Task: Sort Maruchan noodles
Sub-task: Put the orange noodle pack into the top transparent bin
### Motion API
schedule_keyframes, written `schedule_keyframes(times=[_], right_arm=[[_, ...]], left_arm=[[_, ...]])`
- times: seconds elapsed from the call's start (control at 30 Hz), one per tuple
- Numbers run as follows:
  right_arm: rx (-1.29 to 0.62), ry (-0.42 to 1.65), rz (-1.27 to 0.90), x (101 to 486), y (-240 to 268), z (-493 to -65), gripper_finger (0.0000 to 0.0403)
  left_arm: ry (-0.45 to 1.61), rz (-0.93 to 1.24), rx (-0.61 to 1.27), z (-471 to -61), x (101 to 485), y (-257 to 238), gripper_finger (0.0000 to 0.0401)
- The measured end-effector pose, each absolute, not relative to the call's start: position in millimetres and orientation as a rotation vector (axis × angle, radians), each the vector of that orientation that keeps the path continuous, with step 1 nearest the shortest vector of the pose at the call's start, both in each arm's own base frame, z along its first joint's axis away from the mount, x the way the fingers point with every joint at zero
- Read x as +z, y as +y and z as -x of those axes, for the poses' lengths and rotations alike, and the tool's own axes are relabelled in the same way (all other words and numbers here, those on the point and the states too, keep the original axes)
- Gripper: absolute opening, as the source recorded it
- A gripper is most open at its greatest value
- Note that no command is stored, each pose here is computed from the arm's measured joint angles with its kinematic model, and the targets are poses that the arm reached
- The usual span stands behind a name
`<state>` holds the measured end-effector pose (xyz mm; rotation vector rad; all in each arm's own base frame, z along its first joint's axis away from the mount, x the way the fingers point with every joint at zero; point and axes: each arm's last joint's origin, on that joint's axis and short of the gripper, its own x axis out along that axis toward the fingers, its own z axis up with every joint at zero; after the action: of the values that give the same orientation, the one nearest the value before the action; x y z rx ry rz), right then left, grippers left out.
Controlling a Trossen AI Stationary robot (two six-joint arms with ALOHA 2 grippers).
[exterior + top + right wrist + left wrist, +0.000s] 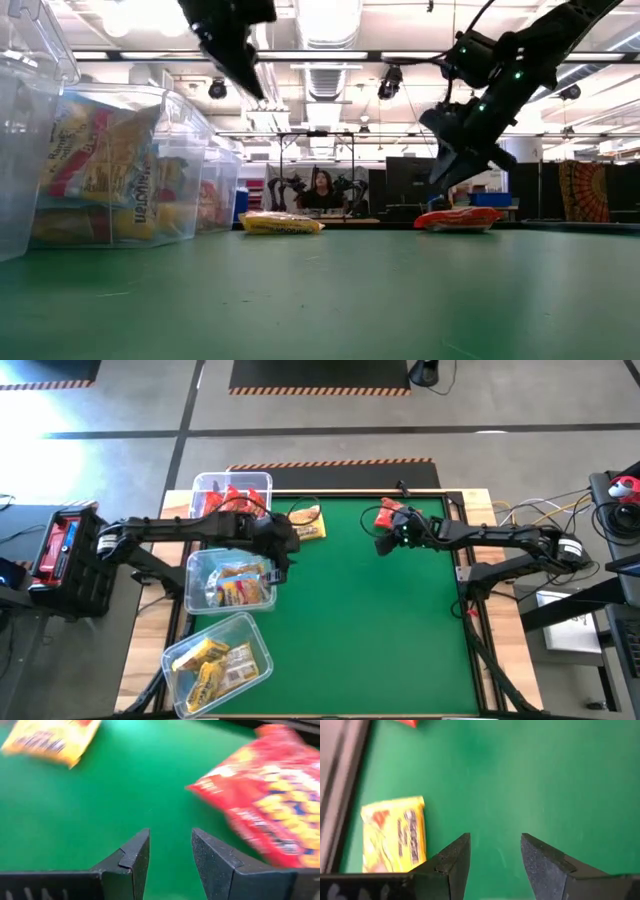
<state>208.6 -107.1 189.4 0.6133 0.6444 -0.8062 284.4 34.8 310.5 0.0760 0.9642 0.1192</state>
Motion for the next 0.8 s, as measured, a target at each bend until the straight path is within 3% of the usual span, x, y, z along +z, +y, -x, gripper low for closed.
schedule_keyframes(times=[0.13,0.37,0.67,0.8], right_arm=[[-0.955,0.592,-0.718,188,-124,-198,0.0137],[-1.062,0.595,-0.75,191,-145,-182,0.0136],[-1.128,0.753,-0.685,187,-169,-165,0.0136],[-1.118,0.825,-0.664,176,-175,-165,0.0134]], left_arm=[[0.834,-0.05,0.147,-291,320,40,0.0157],[0.633,0.255,0.291,-309,323,63,0.0157],[0.29,0.537,0.395,-322,342,92,0.0157],[0.142,0.529,0.356,-329,354,92,0.0157]])
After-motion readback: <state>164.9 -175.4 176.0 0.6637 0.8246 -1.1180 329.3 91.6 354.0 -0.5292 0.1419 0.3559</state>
